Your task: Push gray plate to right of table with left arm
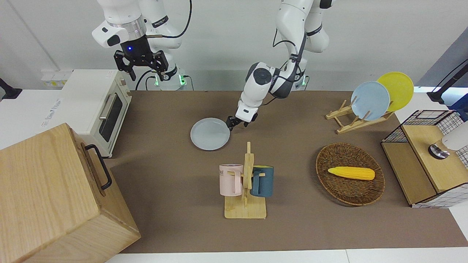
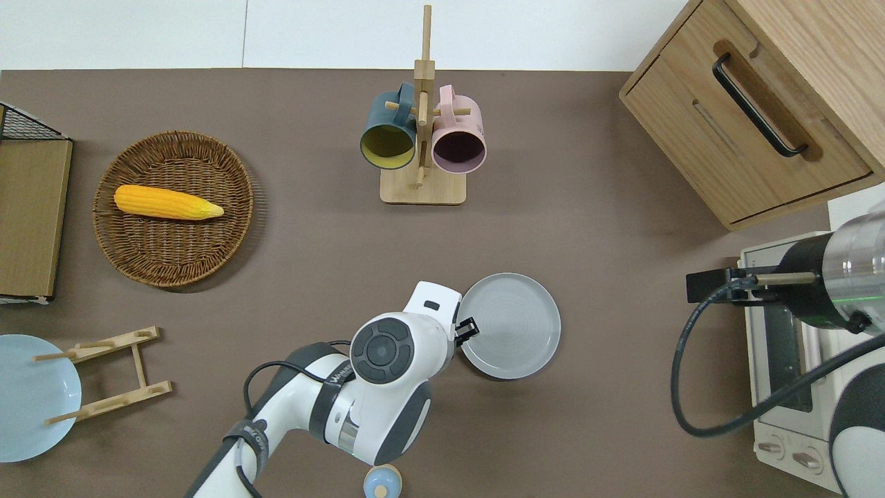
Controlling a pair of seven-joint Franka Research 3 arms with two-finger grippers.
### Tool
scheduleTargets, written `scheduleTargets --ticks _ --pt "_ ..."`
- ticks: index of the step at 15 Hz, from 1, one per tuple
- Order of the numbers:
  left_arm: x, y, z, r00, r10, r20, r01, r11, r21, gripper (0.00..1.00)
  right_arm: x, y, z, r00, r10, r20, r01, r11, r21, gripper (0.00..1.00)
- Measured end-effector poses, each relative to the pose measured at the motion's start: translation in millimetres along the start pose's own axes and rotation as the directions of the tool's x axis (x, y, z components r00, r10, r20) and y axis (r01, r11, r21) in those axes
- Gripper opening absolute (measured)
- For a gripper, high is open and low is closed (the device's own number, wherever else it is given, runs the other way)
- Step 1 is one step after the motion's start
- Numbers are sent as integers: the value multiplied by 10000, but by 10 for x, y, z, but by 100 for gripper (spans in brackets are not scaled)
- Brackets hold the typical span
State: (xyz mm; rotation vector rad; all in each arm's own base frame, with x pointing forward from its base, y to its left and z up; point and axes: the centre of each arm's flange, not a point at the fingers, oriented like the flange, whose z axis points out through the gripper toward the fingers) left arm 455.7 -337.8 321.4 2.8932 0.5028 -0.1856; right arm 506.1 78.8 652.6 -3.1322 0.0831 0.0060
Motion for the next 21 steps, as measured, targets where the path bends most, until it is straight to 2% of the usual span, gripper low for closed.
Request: scheduleTargets --ticks 1,2,5,9,12,14,16,18,21 --pt "139 -119 -173 9993 228 281 -233 9995 193 99 0 0 0 10000 0 0 0 10000 0 100" --pt "282 -246 -372 9971 462 603 -484 9981 369 100 0 0 0 10000 0 0 0 10000 0 100" --pt "719 -584 -1155 9839 1328 1200 -1411 9879 638 100 0 0 0 10000 0 0 0 10000 0 100" --pt "1293 -1260 -2192 9704 2249 882 -2324 9687 867 100 0 0 0 10000 0 0 0 10000 0 100" --pt "1560 -1689 -2711 9596 2780 427 -2811 9526 1159 100 0 0 0 10000 0 0 0 10000 0 100" --pt "1634 -1847 -2925 9506 3094 233 -3094 9392 1492 100 0 0 0 10000 0 0 0 10000 0 100" --pt "1613 -1849 -3136 9457 3249 119 -3219 9307 1738 100 0 0 0 10000 0 0 0 10000 0 100" --pt "1561 -1818 -3389 9436 3311 -51 -3246 9280 1831 100 0 0 0 10000 0 0 0 10000 0 100" --pt "1534 -1853 -3614 9454 3249 -243 -3151 9309 1845 100 0 0 0 10000 0 0 0 10000 0 100"
